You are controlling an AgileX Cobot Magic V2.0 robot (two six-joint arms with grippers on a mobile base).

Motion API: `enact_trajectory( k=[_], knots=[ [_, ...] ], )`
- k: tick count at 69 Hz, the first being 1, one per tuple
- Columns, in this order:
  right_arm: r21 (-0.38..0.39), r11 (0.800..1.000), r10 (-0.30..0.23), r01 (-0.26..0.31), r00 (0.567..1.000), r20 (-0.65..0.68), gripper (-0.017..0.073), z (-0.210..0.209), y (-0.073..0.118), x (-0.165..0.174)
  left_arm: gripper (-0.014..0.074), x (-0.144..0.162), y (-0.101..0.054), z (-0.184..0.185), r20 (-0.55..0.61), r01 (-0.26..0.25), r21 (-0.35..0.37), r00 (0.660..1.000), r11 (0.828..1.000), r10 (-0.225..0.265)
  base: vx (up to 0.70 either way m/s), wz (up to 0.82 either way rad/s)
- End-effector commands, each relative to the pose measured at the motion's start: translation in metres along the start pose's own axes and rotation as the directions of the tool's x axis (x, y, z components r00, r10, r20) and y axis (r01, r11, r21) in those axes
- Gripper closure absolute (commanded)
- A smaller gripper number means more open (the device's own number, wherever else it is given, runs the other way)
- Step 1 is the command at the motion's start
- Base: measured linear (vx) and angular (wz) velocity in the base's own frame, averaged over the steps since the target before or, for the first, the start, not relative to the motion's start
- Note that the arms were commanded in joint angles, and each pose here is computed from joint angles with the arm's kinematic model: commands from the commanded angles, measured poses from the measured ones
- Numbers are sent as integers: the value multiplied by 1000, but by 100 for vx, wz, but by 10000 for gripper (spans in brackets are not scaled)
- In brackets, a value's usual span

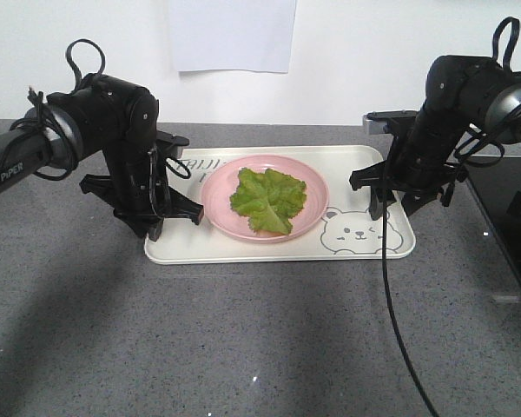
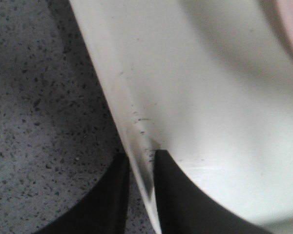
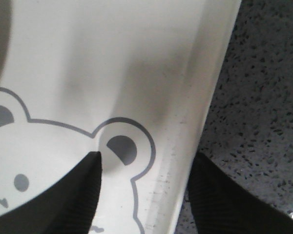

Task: Transfer vegetables to tray and serve
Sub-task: 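Open both grippers and lift them up off the tray edges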

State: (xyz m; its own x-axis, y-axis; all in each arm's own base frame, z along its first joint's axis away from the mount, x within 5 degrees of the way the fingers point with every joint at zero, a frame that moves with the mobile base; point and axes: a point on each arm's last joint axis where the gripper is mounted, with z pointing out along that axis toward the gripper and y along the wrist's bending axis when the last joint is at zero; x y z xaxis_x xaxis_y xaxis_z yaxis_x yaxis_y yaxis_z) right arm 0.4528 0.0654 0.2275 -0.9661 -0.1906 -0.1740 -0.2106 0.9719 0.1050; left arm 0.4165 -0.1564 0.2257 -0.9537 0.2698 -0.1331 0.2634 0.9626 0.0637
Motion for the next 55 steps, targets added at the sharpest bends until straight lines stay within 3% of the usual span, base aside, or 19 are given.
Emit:
enact_trajectory(
  k=[1,24,39,55],
  knots=[
    [-42,999,3,0,998,68,165,-40,13,2,408,2,-2,-48,121,-4,32,993,999,0,0,0],
    [-63,996,75,-70,995,73,165,-44,15,2,329,4,1,-59,147,0,17,989,1000,-3,0,0],
    [31,998,44,-47,993,113,165,-63,9,6,329,5,1,-63,156,2,18,988,1000,-4,0,0],
    [20,1000,17,-21,980,199,216,-98,15,13,332,7,2,-75,182,3,23,983,1000,-7,0,0]
  ],
)
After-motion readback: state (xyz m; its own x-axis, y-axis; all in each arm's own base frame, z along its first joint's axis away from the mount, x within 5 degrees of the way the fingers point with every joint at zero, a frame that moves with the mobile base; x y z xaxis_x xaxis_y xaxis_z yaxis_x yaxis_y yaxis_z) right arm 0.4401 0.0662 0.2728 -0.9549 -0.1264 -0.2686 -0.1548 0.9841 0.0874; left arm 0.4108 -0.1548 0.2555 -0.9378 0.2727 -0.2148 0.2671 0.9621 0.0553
